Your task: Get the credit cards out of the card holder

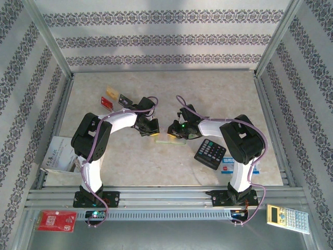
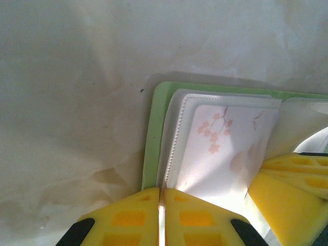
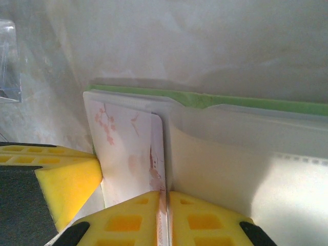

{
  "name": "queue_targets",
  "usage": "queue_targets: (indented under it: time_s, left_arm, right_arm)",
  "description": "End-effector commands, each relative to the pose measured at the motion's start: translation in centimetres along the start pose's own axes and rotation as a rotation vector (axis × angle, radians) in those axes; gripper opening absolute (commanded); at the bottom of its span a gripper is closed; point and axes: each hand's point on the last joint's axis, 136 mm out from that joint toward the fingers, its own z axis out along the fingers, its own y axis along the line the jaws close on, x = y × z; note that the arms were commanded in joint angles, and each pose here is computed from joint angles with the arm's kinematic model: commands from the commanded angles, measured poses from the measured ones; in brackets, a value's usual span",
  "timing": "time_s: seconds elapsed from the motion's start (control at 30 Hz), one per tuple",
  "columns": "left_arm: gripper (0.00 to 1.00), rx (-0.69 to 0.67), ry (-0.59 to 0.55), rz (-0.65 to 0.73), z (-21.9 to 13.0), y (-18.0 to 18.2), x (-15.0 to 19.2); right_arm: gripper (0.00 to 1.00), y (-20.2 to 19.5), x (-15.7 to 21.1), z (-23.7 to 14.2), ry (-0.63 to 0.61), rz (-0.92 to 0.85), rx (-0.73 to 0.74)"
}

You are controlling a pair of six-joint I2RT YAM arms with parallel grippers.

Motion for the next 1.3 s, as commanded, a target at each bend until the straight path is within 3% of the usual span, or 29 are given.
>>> queue_targets:
  time_s: [0.0,0.43,0.63,0.93,1.27]
  left_arm:
    - [0.09,-0.082,0.09,-0.011,2.0,2.2,2.1]
    - [0.1,-0.097,0.075,-0.009,1.5,2.3,1.8]
    - [0.15,-0.116,0.025,-0.011,0.1,2.2,1.1]
    - [0.16,-0.14,-0.015,-0.005,-1.1,2.4,0.6]
    - [0.21,0.056,-0.076,0.05,-2.6,-2.2,-0.4]
  right_arm:
    - [0.14,0.5,0.9,0.9,0.033,-0.048,-0.014]
    - [0.03,2.0,0.2,-0.8,-0.033,-0.102,-0.069]
    - [0.0,0.7,-0.2,-1.8,-0.067,-0.081,-0.042]
    - [0.0,-1.8,-0.3,-2.3,-0.078,-0.034,0.016]
    - [0.01,-1.1,-0.4,-2.3,-0.066,-0.051,-0.007]
